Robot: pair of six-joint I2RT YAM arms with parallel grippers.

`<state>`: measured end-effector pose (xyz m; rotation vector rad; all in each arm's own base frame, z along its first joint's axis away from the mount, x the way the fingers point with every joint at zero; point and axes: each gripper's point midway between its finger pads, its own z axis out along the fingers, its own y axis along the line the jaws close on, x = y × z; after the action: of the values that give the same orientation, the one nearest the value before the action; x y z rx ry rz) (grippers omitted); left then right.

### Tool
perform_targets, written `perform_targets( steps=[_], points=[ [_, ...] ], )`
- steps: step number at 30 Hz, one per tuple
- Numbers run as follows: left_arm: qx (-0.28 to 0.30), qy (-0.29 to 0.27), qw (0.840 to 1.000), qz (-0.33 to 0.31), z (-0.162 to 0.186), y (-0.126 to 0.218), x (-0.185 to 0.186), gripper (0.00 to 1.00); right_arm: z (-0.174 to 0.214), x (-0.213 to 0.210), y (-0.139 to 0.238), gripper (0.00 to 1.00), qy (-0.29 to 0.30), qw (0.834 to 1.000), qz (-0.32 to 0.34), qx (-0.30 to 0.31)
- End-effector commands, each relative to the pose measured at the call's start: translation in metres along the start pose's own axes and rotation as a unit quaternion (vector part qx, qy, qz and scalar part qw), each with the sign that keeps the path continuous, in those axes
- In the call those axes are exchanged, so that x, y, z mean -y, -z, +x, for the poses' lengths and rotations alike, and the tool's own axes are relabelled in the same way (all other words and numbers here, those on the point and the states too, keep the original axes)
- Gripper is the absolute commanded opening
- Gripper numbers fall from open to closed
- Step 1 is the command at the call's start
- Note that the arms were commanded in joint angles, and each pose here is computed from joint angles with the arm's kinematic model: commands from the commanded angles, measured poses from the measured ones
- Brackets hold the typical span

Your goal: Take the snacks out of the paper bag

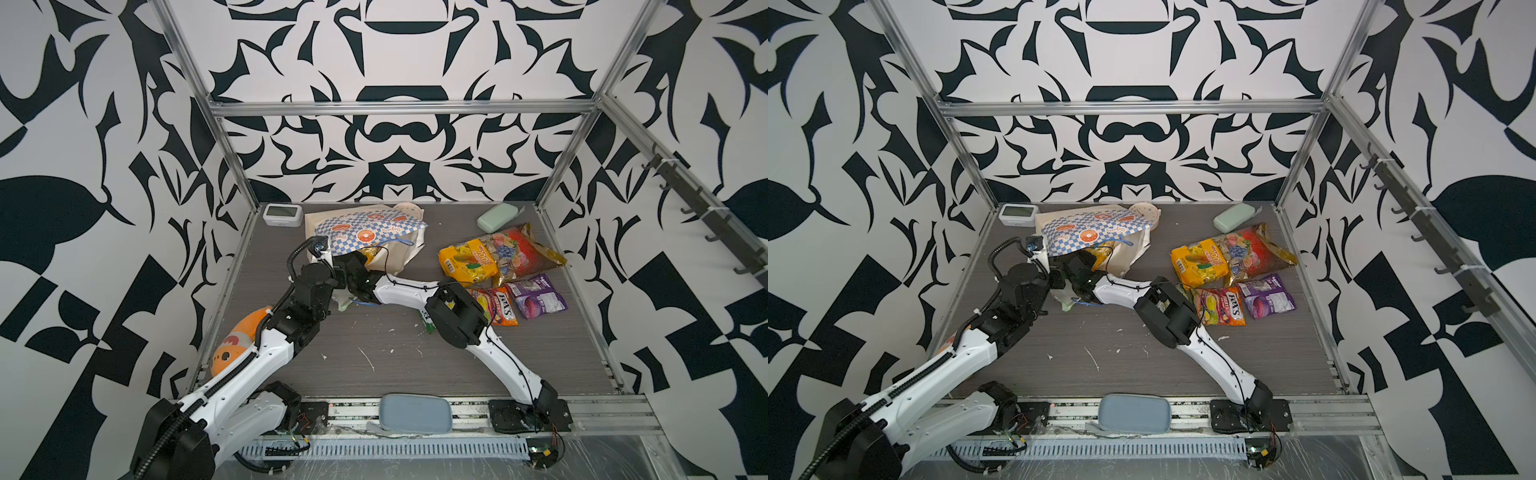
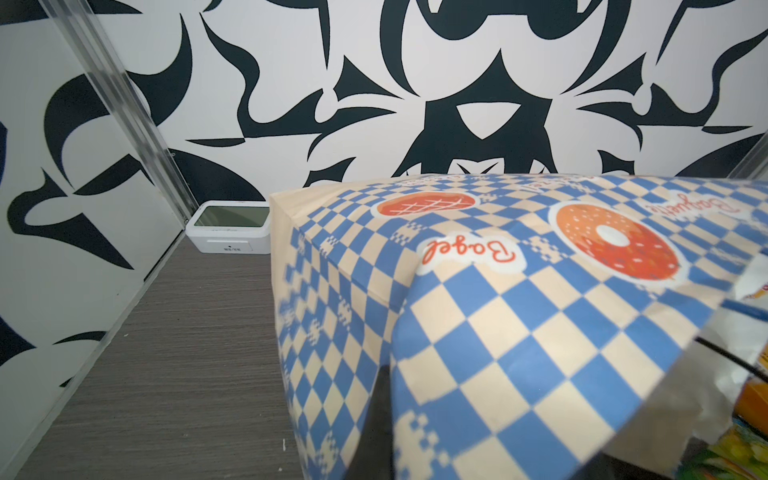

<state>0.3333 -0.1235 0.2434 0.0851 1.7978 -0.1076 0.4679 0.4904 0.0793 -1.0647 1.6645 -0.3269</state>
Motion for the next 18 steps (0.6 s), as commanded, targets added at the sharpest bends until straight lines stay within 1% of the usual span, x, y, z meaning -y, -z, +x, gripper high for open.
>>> perform_targets(
  steps=[1,3,4,5,8,14,18],
  points=[
    [0.032,0.020,0.999,0.026,-0.018,0.004,0.011,0.00,-0.005,0.055,0.004,0.14,-0.017,0.996,0.085,0.013],
    [0.031,0.021,0.999,0.026,-0.017,0.003,0.011,0.00,-0.010,0.064,0.010,0.12,-0.019,0.995,0.099,0.025],
    [0.030,0.021,0.999,0.027,-0.017,0.002,0.012,0.00,-0.008,0.061,0.011,0.09,-0.016,0.995,0.095,0.027],
    [0.029,0.020,0.999,0.026,-0.016,0.002,0.012,0.00,-0.015,0.070,0.017,0.04,-0.021,0.994,0.101,0.035],
    [0.028,0.020,0.999,0.024,-0.016,0.001,0.012,0.00,-0.019,0.078,0.025,0.00,-0.024,0.993,0.105,0.041],
    [0.023,0.018,0.999,0.017,-0.013,-0.003,0.010,0.00,-0.037,0.083,0.051,0.00,-0.029,0.992,0.095,0.078],
    [0.021,0.017,1.000,0.011,-0.012,-0.005,0.009,0.00,-0.053,0.086,0.078,0.00,-0.036,0.989,0.081,0.116]
  ],
)
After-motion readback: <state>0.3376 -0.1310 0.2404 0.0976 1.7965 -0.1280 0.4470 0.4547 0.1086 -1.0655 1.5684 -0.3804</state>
